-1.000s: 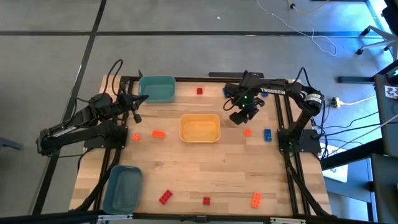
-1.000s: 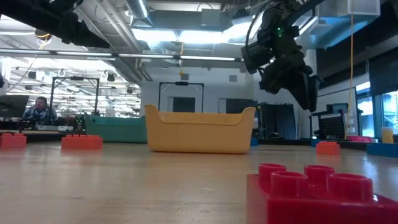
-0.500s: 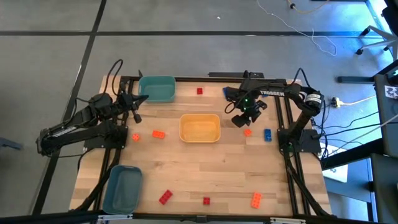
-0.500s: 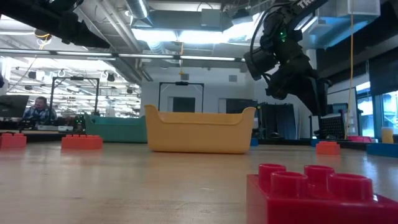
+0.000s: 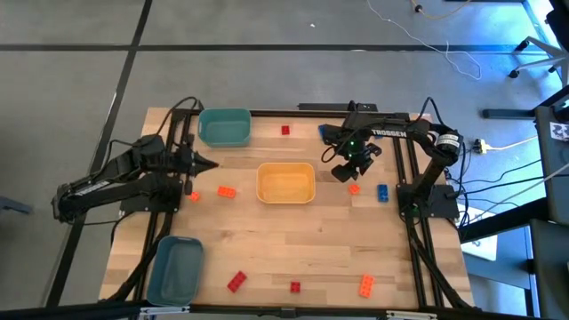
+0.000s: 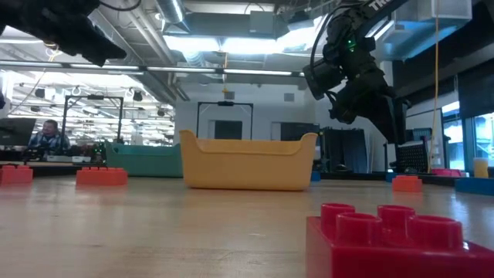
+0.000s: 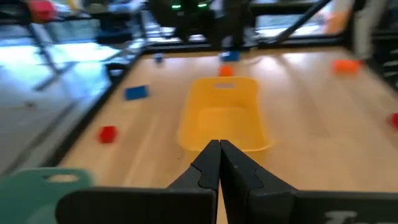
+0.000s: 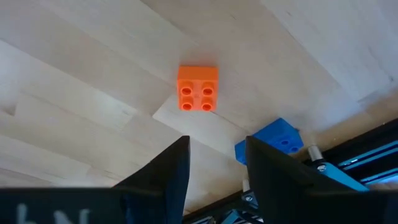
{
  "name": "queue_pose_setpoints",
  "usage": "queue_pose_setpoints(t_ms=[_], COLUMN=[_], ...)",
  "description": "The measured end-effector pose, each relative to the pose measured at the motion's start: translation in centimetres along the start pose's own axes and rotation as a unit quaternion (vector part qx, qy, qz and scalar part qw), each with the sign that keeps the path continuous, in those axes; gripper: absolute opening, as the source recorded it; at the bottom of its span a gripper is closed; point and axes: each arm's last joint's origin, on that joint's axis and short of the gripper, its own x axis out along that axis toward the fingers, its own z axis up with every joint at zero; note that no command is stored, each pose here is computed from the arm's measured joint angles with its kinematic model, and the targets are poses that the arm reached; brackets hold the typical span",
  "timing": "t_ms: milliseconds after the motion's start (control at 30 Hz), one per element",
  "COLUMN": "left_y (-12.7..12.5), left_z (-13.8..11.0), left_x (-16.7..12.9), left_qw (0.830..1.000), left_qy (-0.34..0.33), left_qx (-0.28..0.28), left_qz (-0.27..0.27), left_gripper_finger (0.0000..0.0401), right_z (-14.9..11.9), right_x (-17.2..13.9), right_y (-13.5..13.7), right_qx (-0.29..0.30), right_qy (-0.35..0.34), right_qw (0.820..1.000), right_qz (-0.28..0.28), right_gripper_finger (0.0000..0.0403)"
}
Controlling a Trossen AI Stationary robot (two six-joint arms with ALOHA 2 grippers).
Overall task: Sort & place blocks by color
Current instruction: Put the orange 4 stud game piece into the yellow bin
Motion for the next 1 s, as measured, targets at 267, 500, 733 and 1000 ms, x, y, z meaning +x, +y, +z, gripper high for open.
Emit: queue_pose_setpoints(t_ms=[267,500,733,1000], left_y=[0.06,0.14,-0.60,-0.58], left_z=[-0.54,-0.47,-0.36,-0.37], left_x=[-0.02,-0.02,-0.07,-0.06], left_qw=[0.999,0.997,0.987,0.988], left_qy=[0.029,0.025,0.020,0.020], left_qx=[-0.016,-0.063,-0.125,-0.121], left_qz=[0.020,0.033,-0.094,-0.092], left_gripper_finger=[0.0000,0.0000,0.0000,0.0000], right_z=[0.00,0.00,0.00,0.00], right_x=[0.00,0.00,0.00,0.00], right_y=[0.00,0.00,0.00,0.00], right_qx=[0.000,0.000,-0.014,-0.013], right_qy=[0.000,0.000,0.000,0.000], right_qw=[1.000,1.000,1.000,1.000], right_qz=[0.000,0.000,0.000,0.000], right_gripper_finger=[0.0155,0.0155,0.0155,0.0155])
